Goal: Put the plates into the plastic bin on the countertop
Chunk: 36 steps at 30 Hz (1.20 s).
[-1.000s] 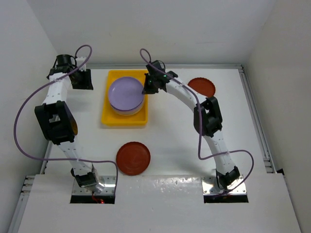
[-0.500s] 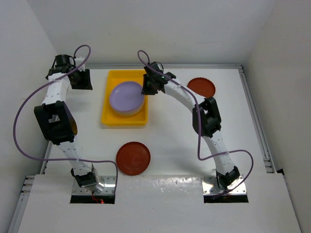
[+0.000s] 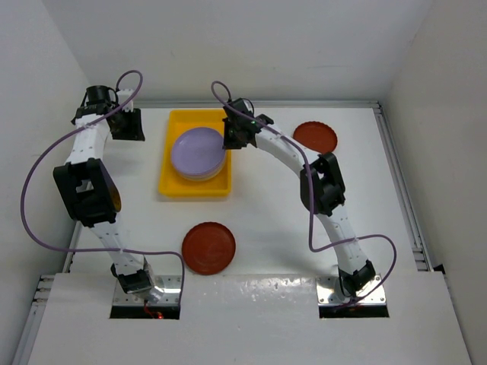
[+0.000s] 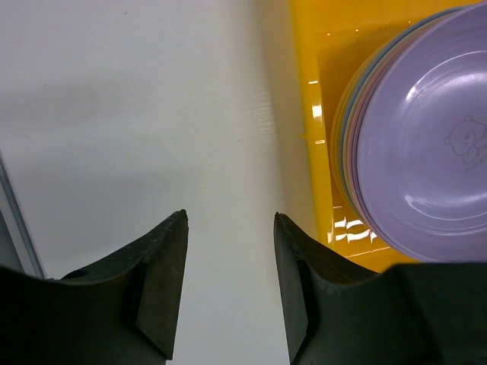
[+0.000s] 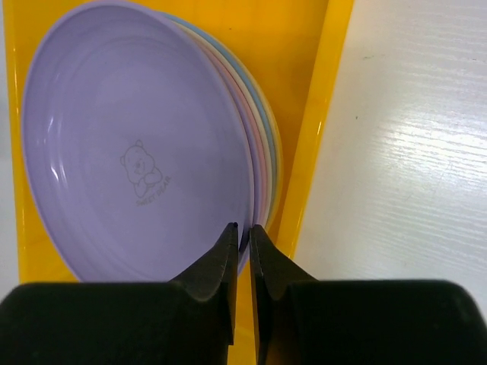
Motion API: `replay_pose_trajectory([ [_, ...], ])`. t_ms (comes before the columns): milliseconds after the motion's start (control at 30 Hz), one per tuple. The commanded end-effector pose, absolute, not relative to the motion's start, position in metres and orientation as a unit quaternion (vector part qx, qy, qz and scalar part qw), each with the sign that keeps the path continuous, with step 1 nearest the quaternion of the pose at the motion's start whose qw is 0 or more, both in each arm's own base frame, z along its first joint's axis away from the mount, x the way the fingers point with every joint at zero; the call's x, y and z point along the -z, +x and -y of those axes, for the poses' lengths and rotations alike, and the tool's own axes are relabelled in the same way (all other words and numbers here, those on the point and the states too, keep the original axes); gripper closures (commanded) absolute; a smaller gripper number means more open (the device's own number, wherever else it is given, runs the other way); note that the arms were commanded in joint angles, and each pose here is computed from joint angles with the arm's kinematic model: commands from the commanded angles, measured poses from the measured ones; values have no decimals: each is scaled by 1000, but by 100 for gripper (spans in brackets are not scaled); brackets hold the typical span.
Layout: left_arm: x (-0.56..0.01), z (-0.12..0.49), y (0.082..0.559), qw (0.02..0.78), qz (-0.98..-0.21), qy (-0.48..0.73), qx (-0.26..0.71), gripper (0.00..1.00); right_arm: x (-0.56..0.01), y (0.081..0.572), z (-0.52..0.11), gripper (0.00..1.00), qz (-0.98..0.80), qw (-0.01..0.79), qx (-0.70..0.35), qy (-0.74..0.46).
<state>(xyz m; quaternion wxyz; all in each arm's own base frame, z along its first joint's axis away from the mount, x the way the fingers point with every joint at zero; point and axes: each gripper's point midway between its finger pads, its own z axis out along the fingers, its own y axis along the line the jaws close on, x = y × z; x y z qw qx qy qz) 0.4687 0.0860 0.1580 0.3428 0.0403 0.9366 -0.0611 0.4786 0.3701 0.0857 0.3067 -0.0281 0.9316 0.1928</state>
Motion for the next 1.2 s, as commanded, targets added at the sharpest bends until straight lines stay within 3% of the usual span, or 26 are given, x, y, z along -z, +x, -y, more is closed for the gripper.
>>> replay_pose_trajectory([
  [0,-195,-90,466,386,-920,51,48,49,-81,480,-384,90,-927,312,-205,-33],
  [267,-195,-91,464,385,-920,53,42,49,-75,478,-381,90,-930,307,-198,-30],
  [367,-200,-87,463,391,-917,58,49,49,-81,476,-378,84,-930,311,-193,-36],
  [467,-211,-79,462,404,-909,72,66,49,-104,479,-374,70,-922,332,-193,-43],
  [567,-229,-53,458,418,-895,128,92,44,-139,478,-374,43,-908,352,-215,-69],
  [600,-225,-41,452,404,-897,146,103,42,-170,474,-374,30,-897,369,-233,-77],
  [700,-224,5,433,372,-885,247,136,38,-205,461,-350,19,-891,388,-221,-88],
  [867,-200,63,363,277,-857,383,206,35,-244,433,-294,17,-883,429,-168,-87],
  [900,-197,77,350,265,-843,417,212,35,-214,420,-281,17,-899,404,-142,-91],
  [933,-192,82,337,249,-842,430,210,35,-239,414,-265,17,-889,429,-140,-80],
  [967,-178,87,318,219,-846,436,214,35,-220,404,-255,17,-898,414,-122,-81],
  [1133,-159,113,258,216,-830,498,130,33,-193,359,-223,17,-901,407,-137,-59],
  [1167,-132,112,248,203,-834,500,118,32,-195,358,-226,17,-894,419,-149,-62],
])
